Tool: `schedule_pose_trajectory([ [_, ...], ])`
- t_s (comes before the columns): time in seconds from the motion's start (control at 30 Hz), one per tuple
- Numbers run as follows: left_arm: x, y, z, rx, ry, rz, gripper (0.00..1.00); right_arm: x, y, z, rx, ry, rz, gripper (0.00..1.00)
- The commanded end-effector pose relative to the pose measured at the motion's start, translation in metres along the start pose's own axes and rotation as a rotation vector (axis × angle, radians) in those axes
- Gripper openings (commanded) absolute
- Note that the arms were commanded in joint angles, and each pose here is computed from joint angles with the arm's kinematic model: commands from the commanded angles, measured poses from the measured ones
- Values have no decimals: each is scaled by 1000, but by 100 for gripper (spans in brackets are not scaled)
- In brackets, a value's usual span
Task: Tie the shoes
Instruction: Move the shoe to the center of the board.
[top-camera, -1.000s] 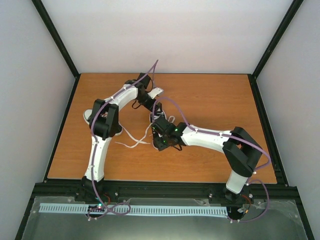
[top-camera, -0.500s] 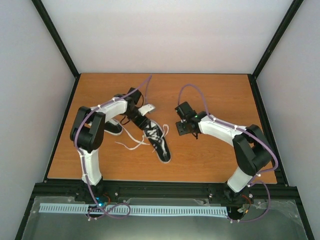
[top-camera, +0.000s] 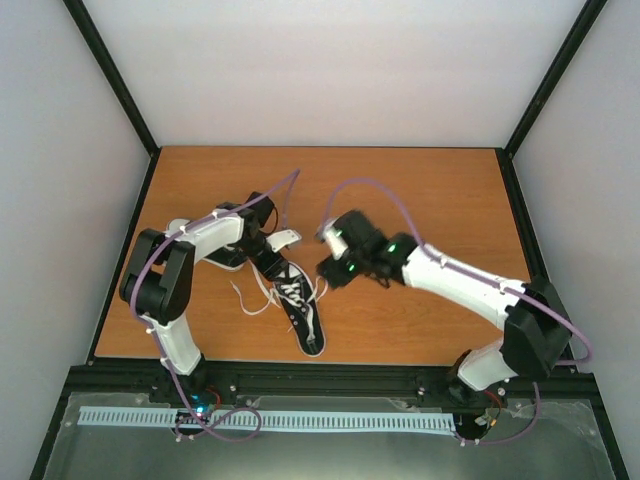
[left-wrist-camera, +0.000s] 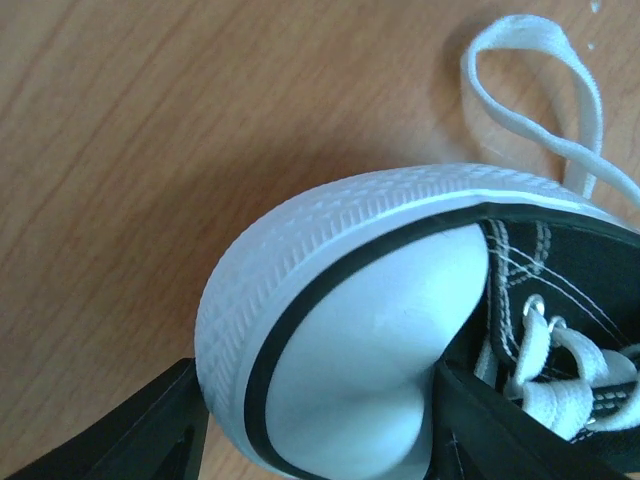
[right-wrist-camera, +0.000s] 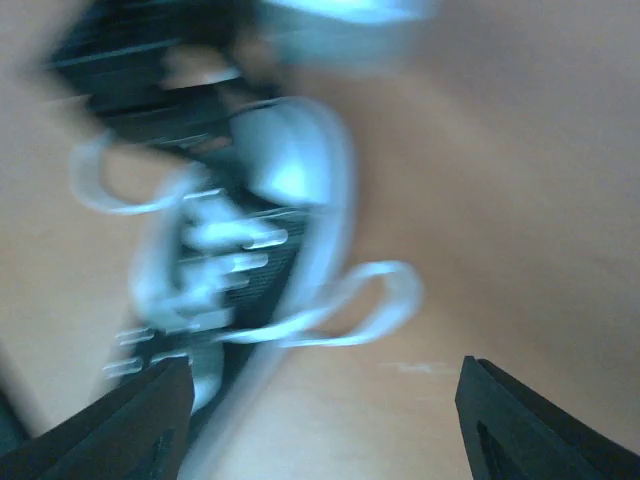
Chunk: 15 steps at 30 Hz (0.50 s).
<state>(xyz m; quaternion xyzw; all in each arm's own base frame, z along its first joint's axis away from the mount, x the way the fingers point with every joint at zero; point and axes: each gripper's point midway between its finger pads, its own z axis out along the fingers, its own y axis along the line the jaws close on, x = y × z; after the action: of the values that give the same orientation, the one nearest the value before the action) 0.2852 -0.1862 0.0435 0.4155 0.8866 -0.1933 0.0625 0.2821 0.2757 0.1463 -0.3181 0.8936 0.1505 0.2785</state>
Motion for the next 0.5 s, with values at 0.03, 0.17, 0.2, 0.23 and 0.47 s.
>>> schedule_pose_trajectory([
  [0.03,-24,7,-5,-15,-41,-2,56,61,108,-3,-174,152,-164,81],
  [0.17,-21,3,-4,5,-43,-3,54,98,133,11,-124,253,-216,90],
  [0.2,-21,2,-5,5,-47,-1,54,108,138,17,-117,283,-236,91],
  [0.23,-21,2,-6,3,-51,0,53,118,140,23,-96,317,-259,91],
  [0.47,-14,0,-8,-14,-59,0,49,145,122,32,75,398,-301,47],
])
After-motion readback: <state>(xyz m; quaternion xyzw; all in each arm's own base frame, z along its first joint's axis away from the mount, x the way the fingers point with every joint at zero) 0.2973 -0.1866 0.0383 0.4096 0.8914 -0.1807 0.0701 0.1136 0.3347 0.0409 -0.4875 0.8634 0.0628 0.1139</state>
